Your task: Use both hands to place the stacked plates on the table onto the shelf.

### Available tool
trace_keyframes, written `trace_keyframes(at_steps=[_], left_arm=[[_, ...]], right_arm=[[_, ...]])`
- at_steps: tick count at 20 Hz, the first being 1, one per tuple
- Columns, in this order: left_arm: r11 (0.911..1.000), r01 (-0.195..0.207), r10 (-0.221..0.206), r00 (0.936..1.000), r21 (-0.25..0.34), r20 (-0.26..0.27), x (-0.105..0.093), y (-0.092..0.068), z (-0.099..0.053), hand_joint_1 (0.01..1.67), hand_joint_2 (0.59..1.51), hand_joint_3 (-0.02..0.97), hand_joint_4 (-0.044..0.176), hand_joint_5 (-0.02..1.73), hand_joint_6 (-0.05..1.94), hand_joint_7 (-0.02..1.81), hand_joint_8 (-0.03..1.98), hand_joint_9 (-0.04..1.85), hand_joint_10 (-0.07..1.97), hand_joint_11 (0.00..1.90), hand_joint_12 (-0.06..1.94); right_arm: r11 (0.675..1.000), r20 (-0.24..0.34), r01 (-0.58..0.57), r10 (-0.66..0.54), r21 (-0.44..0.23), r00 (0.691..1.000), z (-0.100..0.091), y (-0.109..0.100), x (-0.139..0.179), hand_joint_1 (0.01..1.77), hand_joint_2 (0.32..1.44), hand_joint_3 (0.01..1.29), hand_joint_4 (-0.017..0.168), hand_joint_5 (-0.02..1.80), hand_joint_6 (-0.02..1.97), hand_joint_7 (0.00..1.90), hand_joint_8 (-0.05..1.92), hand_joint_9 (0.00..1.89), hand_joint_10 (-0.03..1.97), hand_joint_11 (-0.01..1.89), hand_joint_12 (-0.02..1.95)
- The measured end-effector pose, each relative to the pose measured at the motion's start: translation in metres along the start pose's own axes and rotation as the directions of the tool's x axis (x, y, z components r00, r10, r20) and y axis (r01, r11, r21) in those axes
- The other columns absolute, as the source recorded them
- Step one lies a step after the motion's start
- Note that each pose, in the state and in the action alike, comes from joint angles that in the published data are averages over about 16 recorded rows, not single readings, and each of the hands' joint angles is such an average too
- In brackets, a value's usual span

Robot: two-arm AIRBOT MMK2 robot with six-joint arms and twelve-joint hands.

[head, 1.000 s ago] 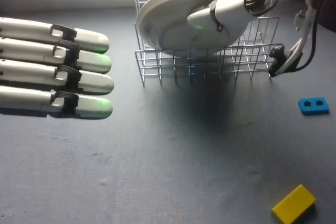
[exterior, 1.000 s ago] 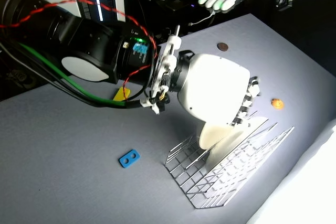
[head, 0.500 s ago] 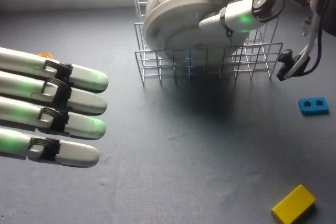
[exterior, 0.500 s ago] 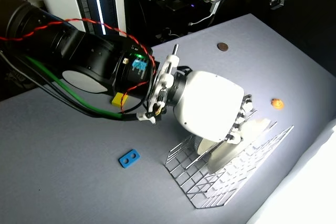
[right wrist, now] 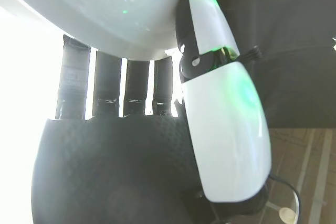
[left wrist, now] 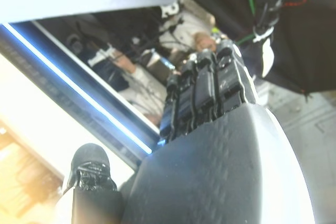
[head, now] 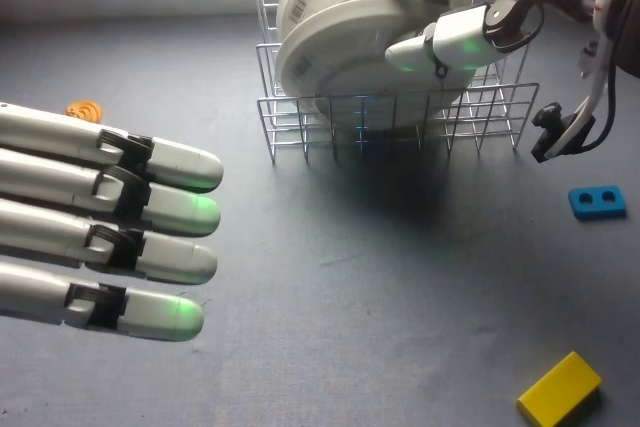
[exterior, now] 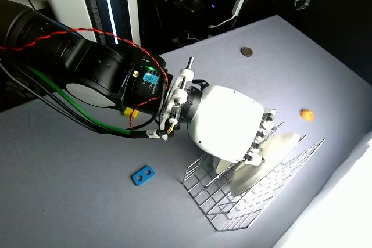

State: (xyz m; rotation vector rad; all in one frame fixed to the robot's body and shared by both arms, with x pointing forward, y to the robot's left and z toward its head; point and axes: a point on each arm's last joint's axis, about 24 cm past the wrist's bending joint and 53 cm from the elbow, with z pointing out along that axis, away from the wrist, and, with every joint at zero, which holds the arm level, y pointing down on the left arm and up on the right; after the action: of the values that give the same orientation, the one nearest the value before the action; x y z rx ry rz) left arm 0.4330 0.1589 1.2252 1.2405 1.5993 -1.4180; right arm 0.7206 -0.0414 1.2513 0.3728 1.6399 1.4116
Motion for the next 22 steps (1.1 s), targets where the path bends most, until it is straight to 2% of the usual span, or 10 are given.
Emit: trace_keyframes(at_steps=[7, 11, 13, 16, 18, 20, 22], left_arm=[[0.9999, -0.002, 0.002, 1.0000, -0.010, 0.003, -0.001, 0.002, -0.001, 0.02, 1.139, 0.015, 0.008, 0.07, 0.02, 0.09, 0.00, 0.06, 0.02, 0.03, 0.02], [0.9999, -0.005, 0.005, 1.0000, -0.016, 0.006, -0.002, 0.003, -0.001, 0.02, 1.139, 0.015, 0.008, 0.08, 0.02, 0.10, 0.00, 0.07, 0.02, 0.04, 0.02], [0.9998, -0.006, 0.007, 1.0000, -0.018, 0.007, -0.003, 0.004, -0.001, 0.02, 1.139, 0.015, 0.008, 0.08, 0.02, 0.10, 0.00, 0.08, 0.02, 0.05, 0.03], [0.9998, -0.008, 0.008, 0.9999, -0.019, 0.009, -0.003, 0.004, 0.000, 0.02, 1.152, 0.014, 0.008, 0.11, 0.02, 0.15, 0.01, 0.13, 0.02, 0.05, 0.14], [0.9998, -0.010, 0.010, 0.9999, -0.020, 0.009, -0.003, 0.004, 0.000, 0.03, 1.163, 0.014, 0.008, 0.17, 0.06, 0.22, 0.06, 0.20, 0.07, 0.09, 0.30], [0.9998, -0.011, 0.011, 0.9999, -0.019, 0.010, -0.004, 0.004, 0.000, 0.04, 1.175, 0.014, 0.008, 0.24, 0.22, 0.30, 0.26, 0.28, 0.27, 0.16, 0.53], [0.9998, -0.011, 0.011, 0.9999, -0.018, 0.010, -0.004, 0.004, 0.001, 0.04, 1.177, 0.014, 0.009, 0.36, 0.44, 0.43, 0.49, 0.41, 0.50, 0.28, 0.77]], right_arm=[[1.000, 0.003, 0.008, -0.008, -0.004, 1.000, -0.002, 0.003, -0.003, 0.94, 1.15, 0.01, 0.003, 0.72, 0.61, 0.83, 0.39, 0.72, 0.50, 0.35, 1.42], [0.999, 0.012, 0.030, -0.030, -0.026, 0.999, -0.006, 0.014, -0.010, 0.79, 1.14, 0.01, 0.002, 0.70, 0.34, 0.80, 0.13, 0.68, 0.33, 0.25, 1.38], [0.997, 0.018, 0.057, -0.056, -0.047, 0.998, -0.009, 0.024, -0.014, 0.72, 1.12, 0.01, 0.002, 0.71, 0.20, 0.80, 0.06, 0.68, 0.26, 0.22, 1.36], [0.990, 0.029, 0.113, -0.111, -0.085, 0.993, -0.017, 0.043, -0.020, 0.60, 1.10, 0.01, 0.002, 0.73, 0.09, 0.80, 0.03, 0.70, 0.18, 0.21, 1.33], [0.981, 0.036, 0.157, -0.154, -0.112, 0.987, -0.026, 0.056, -0.023, 0.52, 1.09, 0.01, 0.002, 0.75, 0.09, 0.82, 0.04, 0.72, 0.18, 0.24, 1.34], [0.968, 0.044, 0.209, -0.205, -0.138, 0.978, -0.036, 0.068, -0.024, 0.44, 1.07, 0.01, 0.002, 0.78, 0.18, 0.85, 0.17, 0.77, 0.30, 0.33, 1.41], [0.951, 0.047, 0.265, -0.260, -0.162, 0.964, -0.048, 0.079, -0.022, 0.36, 1.05, 0.01, 0.005, 0.85, 0.40, 0.92, 0.39, 0.85, 0.50, 0.47, 1.48]])
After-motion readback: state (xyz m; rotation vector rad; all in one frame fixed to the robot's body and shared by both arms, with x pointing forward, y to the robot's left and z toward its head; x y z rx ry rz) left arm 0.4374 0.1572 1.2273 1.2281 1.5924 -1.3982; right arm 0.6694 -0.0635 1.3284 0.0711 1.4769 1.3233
